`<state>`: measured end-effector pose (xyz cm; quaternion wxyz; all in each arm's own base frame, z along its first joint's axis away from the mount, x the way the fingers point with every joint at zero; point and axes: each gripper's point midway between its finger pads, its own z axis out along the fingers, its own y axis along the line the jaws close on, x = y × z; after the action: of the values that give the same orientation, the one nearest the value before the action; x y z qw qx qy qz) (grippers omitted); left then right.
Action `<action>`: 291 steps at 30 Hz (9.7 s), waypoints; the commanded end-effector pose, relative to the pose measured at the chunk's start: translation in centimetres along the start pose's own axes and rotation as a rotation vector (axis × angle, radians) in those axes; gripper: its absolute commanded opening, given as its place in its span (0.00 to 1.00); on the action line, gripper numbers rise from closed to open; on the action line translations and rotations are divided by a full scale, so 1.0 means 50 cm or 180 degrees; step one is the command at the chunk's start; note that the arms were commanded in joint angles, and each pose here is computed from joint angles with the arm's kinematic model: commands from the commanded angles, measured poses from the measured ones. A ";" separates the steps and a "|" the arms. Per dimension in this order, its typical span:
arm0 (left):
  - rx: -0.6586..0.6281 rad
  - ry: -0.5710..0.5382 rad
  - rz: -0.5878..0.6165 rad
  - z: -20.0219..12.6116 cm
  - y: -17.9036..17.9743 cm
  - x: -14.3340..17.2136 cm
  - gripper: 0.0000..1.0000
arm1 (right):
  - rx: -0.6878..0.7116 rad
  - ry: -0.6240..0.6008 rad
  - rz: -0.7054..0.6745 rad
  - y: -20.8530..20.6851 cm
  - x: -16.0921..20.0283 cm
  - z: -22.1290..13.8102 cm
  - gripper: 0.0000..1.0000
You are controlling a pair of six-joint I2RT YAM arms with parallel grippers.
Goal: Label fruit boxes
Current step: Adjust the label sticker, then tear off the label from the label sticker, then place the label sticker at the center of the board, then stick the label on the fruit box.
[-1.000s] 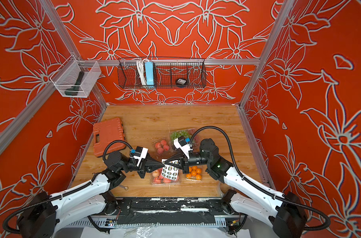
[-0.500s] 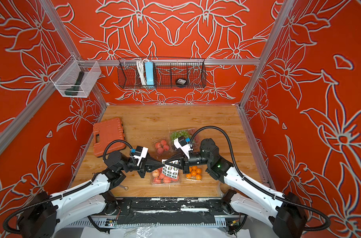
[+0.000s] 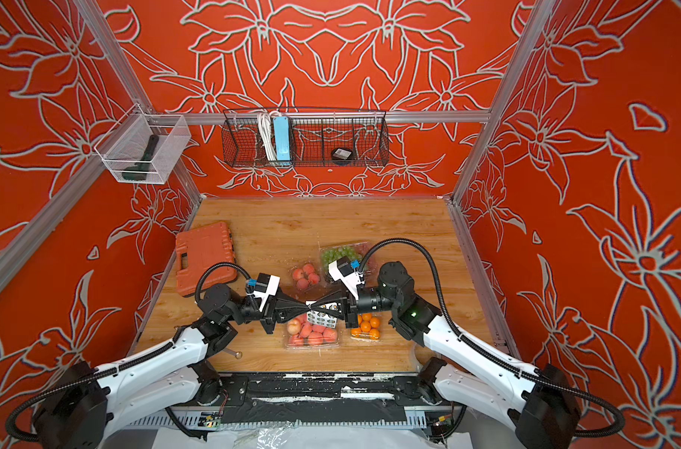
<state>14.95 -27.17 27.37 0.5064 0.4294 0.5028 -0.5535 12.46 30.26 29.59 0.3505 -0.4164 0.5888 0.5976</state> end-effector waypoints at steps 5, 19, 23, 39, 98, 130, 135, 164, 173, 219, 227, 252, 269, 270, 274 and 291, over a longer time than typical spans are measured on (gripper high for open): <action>-0.0033 -0.0120 0.0106 -0.005 -0.001 -0.026 0.00 | 0.0009 0.0018 -0.0029 -0.001 0.000 0.002 0.00; 0.0009 -0.0105 0.0135 -0.004 -0.007 -0.027 0.17 | 0.0140 -0.0014 0.0019 -0.022 -0.005 0.007 0.00; -0.0003 -0.0097 0.0123 -0.003 -0.005 -0.027 0.18 | 0.0143 -0.0013 0.0022 -0.024 -0.005 0.008 0.00; 0.0114 0.0078 0.0199 -0.003 -0.012 0.012 0.82 | 0.0237 -0.0097 -0.0037 -0.021 -0.015 -0.004 0.00; -0.1068 0.0308 -0.0417 0.010 0.133 0.017 0.00 | 0.1953 0.0081 -0.2149 -0.021 -0.068 -0.036 0.43; -0.0790 0.0246 -0.0192 0.006 0.080 0.003 0.00 | 0.2193 0.0207 -0.2385 -0.083 -0.079 0.024 0.33; -0.0769 0.0249 -0.0175 0.008 0.076 0.001 0.00 | 0.2244 0.0181 -0.2392 -0.088 -0.083 0.023 0.32; -0.0741 0.0278 -0.0140 0.011 0.068 0.009 0.00 | 0.2518 0.0131 -0.2398 -0.103 -0.097 -0.001 0.00; -0.0789 0.0304 -0.0185 0.014 0.078 0.017 0.00 | 0.2521 0.0069 -0.2379 -0.095 -0.096 -0.014 0.00; -0.4279 0.0660 -0.2123 -0.373 0.338 0.291 0.00 | 0.2900 0.1291 -0.1434 -0.396 0.066 0.097 0.00; -0.4656 0.0860 -0.2212 -0.409 0.354 0.328 0.07 | 0.3023 0.1682 -0.1241 -0.501 0.146 0.116 0.00; -0.4826 0.0842 -0.2146 -0.431 0.344 0.322 0.57 | 0.2802 0.1954 -0.0770 -0.568 0.242 0.145 0.00; -0.4607 0.0694 -0.2079 -0.410 0.339 0.299 0.70 | 0.2449 0.1764 -0.0328 -0.533 0.192 0.158 0.35; -0.4599 0.0672 -0.2073 -0.410 0.338 0.297 0.73 | 0.2464 0.1717 -0.0366 -0.528 0.177 0.156 0.36; -0.4540 0.0644 -0.2065 -0.404 0.338 0.295 0.79 | 0.2498 0.1599 -0.0470 -0.522 0.144 0.154 0.33; -0.4397 0.0699 -0.2117 -0.388 0.341 0.312 0.80 | 0.2581 0.1945 -0.0352 -0.572 0.227 0.152 0.00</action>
<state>29.41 -9.55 7.72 0.4130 -0.1054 0.8851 -0.1866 33.02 39.13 8.64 0.3372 -0.4328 0.8196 0.1651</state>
